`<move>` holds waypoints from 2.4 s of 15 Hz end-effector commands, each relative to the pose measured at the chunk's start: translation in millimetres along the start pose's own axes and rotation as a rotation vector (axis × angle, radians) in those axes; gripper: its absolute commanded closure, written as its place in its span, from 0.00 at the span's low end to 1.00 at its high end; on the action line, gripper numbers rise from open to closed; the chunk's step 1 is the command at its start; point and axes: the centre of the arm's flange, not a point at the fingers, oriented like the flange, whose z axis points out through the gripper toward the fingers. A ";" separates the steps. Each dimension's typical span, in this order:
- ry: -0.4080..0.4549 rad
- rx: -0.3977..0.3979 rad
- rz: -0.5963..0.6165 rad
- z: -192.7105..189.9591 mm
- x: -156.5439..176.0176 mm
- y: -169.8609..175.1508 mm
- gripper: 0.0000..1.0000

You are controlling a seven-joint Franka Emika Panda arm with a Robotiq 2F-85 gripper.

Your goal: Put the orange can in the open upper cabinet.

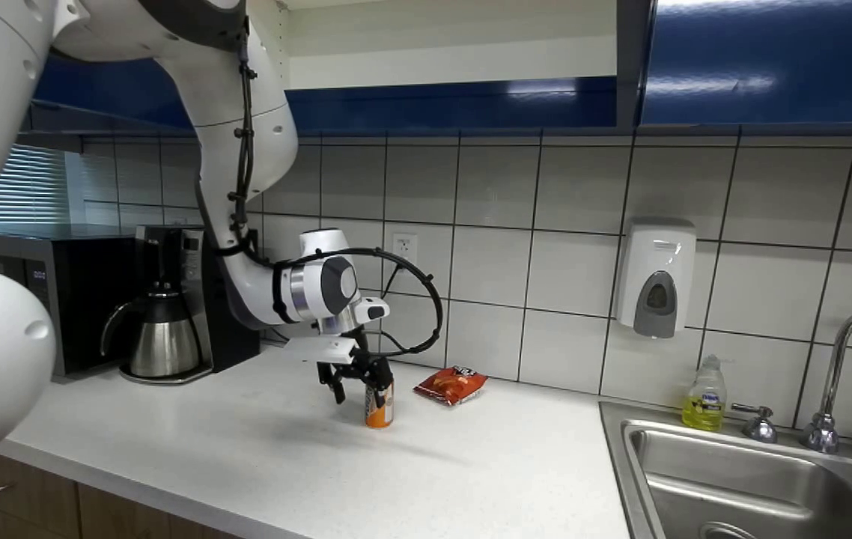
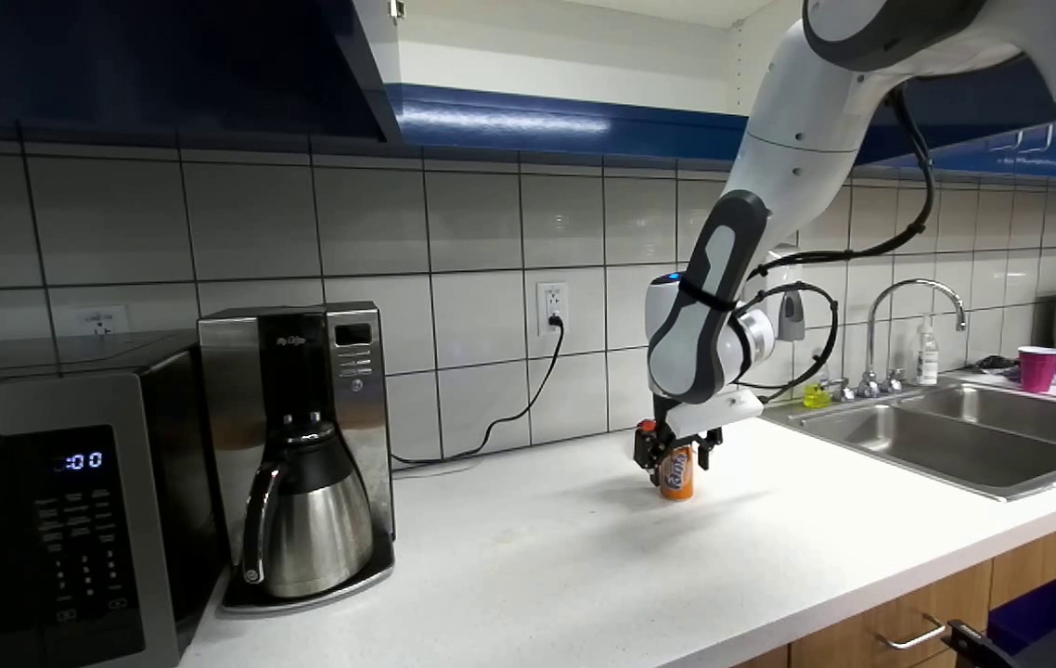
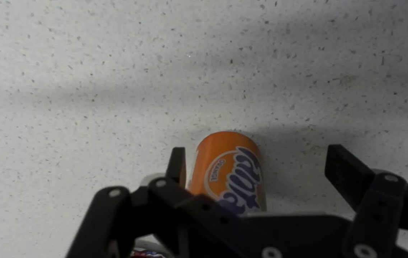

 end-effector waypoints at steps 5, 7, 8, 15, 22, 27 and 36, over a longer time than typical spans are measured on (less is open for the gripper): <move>0.051 -0.025 0.056 5.0 7.8 3.7 0.00; 0.060 -0.030 0.064 6.5 9.3 4.1 0.00; 0.064 -0.032 0.069 7.2 10.0 3.6 0.00; 0.091 -0.047 0.091 10.4 14.5 1.3 0.00; 0.110 -0.055 0.106 12.3 17.0 0.8 0.00; 0.116 -0.051 0.105 11.3 15.0 -1.3 0.00; 0.128 -0.045 0.116 16.9 1.2 -1.0 0.00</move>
